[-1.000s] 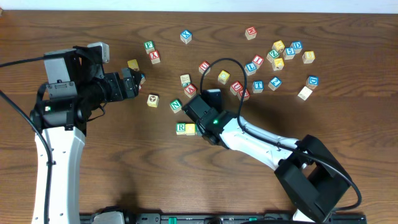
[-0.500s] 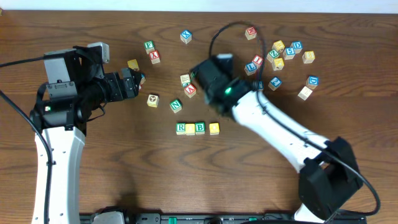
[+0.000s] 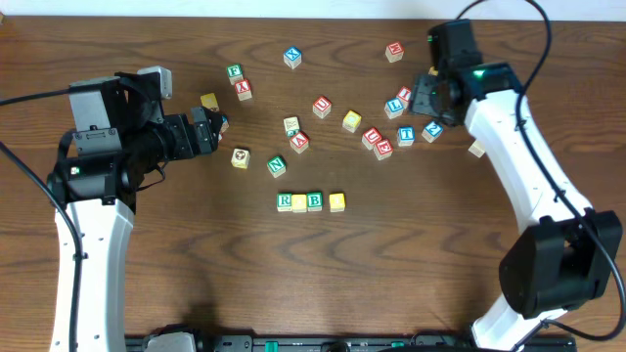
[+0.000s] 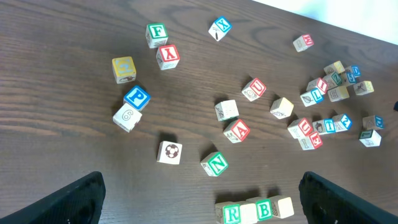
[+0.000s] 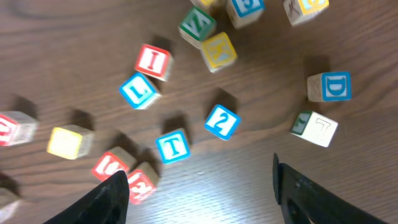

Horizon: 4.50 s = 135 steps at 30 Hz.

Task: Spell out ROBOT
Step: 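Move the right gripper over the blue T block at upper right, then lower the right gripper around the blue T block and close, then lift the T block and carry it right of the last O block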

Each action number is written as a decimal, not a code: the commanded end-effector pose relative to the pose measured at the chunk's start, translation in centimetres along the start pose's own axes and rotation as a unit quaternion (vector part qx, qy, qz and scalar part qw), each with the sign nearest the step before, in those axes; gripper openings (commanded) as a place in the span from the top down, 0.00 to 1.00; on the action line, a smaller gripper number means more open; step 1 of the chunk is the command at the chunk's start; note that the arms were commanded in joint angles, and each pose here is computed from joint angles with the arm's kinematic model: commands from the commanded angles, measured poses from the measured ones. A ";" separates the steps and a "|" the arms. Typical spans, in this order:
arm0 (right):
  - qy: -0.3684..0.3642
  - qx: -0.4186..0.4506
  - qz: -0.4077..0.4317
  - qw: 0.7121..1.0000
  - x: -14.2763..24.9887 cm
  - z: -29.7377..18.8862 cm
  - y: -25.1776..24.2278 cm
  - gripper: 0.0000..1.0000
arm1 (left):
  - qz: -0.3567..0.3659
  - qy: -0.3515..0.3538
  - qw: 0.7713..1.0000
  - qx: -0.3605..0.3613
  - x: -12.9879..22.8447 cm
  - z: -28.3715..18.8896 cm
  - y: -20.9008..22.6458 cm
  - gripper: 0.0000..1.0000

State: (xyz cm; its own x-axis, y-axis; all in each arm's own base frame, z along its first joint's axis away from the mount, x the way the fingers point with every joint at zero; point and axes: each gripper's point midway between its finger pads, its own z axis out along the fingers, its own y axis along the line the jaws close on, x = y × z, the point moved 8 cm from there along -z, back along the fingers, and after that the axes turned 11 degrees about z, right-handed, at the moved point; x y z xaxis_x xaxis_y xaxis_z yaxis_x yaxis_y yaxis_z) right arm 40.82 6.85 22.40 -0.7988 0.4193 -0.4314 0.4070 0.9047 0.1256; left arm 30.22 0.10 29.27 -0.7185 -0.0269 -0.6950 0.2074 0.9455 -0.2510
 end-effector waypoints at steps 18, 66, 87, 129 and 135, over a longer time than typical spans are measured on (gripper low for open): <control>0.110 0.024 -0.089 0.990 4.0 9.4 1.8 0.29 | 0.008 -0.012 1.000 0.004 -0.7 -0.5 -0.2 0.02; 0.134 0.036 -0.098 0.986 6.0 13.6 2.5 0.58 | 0.008 -0.012 1.000 0.004 -0.7 -0.5 -0.2 0.02; 0.120 0.045 -0.099 0.987 5.6 13.5 2.4 0.73 | 0.009 -0.012 1.000 0.004 -0.7 -0.5 -0.2 0.02; 0.017 -0.032 -0.090 0.995 9.1 -4.6 1.6 0.99 | 0.008 -0.012 1.000 0.004 -0.7 -0.5 -0.2 0.02; 0.046 -0.019 -0.073 0.996 13.1 -2.3 0.7 0.99 | 0.008 -0.012 1.000 0.004 -0.7 -0.5 -0.2 0.02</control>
State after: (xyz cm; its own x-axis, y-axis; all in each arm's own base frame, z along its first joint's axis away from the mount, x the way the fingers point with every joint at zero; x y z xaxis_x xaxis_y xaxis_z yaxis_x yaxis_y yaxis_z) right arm 30.71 12.71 19.85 -0.8979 0.2410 -0.3683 0.2237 0.9705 0.0895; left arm 30.22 0.10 29.27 -0.7185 -0.0269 -0.6950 0.2074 0.9455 -0.2510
